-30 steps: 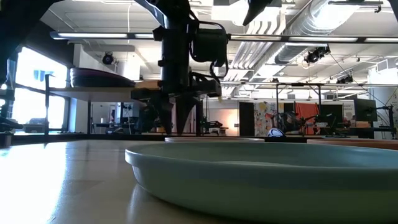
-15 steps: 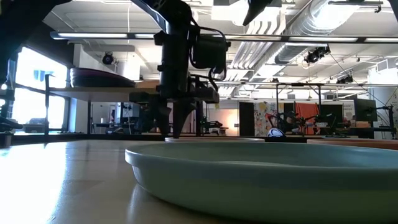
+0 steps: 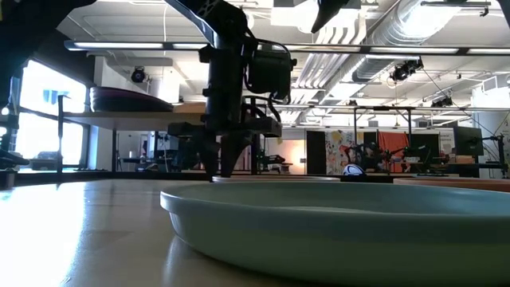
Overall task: Place and stack plates onto a shelf
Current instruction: Stack the white plate on top of the white plate on the shelf
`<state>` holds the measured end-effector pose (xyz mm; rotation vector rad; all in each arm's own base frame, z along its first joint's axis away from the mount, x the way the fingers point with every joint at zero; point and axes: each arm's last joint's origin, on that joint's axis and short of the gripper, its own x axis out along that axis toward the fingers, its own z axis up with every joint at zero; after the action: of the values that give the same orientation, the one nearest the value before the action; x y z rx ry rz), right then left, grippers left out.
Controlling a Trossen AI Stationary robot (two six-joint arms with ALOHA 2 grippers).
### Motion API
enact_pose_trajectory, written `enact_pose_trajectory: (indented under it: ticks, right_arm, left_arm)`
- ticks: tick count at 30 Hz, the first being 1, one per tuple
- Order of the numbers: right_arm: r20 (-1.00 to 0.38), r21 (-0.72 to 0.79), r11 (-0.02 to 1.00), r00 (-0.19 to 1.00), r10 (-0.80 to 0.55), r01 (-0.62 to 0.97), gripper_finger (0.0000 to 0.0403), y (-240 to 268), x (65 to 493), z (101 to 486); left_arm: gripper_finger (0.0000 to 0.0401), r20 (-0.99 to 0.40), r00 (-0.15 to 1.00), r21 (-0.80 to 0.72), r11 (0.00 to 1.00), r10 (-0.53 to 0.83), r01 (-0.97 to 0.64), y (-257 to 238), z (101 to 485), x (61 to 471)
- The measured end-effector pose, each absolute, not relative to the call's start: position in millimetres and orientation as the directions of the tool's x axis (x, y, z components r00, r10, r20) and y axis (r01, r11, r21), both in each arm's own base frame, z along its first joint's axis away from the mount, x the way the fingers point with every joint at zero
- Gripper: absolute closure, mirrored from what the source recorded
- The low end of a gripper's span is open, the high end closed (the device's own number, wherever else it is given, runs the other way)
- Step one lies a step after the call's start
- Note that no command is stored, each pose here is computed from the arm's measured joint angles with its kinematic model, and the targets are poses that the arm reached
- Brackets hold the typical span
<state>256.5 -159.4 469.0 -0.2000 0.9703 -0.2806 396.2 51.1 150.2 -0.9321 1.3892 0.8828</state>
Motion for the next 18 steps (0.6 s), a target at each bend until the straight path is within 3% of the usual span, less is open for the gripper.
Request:
enact_pose_trajectory:
  ticks: [7,18]
  right_arm:
    - [-0.782,-0.291,0.946,0.533,-0.322,0.145,0.0341,-159.4,256.5,469.0]
    - [-0.782,-0.288,0.946,0.534,-0.322,0.149,0.0341,-159.4,256.6,469.0]
  left_arm:
    - [0.0394,-0.999,0.006,-0.023,0.454,-0.038,-0.891,51.0,150.2,396.4]
    - [0.0399,-0.997,0.081,-0.073,0.556,-0.010,-0.828,44.7,179.8,392.2]
